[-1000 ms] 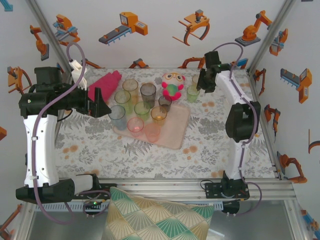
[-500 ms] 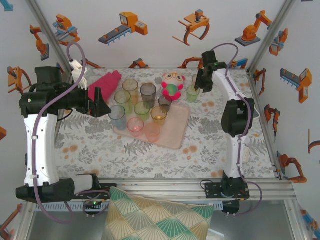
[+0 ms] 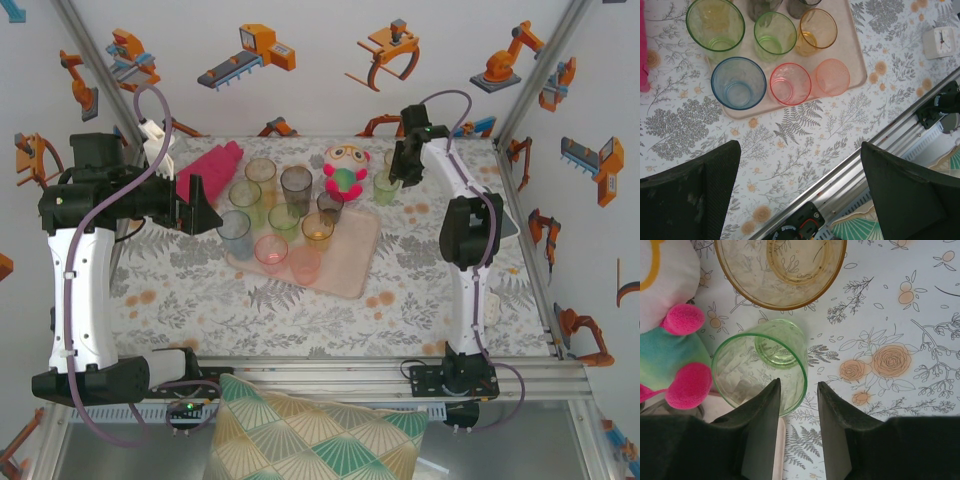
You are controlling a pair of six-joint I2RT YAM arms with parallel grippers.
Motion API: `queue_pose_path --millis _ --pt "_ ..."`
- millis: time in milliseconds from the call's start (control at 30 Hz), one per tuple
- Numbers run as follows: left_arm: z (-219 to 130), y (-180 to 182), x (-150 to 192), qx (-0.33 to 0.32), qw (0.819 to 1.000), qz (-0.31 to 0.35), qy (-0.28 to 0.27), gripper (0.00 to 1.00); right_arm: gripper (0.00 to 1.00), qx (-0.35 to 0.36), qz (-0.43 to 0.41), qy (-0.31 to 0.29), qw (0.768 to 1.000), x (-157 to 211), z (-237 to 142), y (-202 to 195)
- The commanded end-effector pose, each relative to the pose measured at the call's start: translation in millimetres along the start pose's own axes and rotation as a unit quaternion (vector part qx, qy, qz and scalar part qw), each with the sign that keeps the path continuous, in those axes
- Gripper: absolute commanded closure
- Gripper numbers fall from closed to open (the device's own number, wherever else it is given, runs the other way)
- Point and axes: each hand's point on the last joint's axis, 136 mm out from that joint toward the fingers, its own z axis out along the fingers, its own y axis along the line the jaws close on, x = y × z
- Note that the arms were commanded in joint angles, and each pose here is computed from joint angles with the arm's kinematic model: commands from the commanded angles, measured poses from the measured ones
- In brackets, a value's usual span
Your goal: Place the glasses into the tray
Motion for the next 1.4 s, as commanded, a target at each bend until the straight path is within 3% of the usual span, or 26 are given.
queue_pose_path --millis 0,800,1367 --pt "1.6 -0.8 5.7 0.008 1.0 -0.004 0.006 0.03 0.66 0.016 0.0 0.01 1.0 4.1 3.8 -7.2" --pt "1.7 -0.3 6.9 0.006 1.0 -0.004 0.007 0.03 0.72 0.031 -0.017 0.027 0.999 13.4 16.9 -8.8" --pt "0.7 -0.9 5.7 0.006 1.0 -0.002 0.005 0.03 0.83 0.035 -0.031 0.023 0.999 11.0 10.1 -6.9"
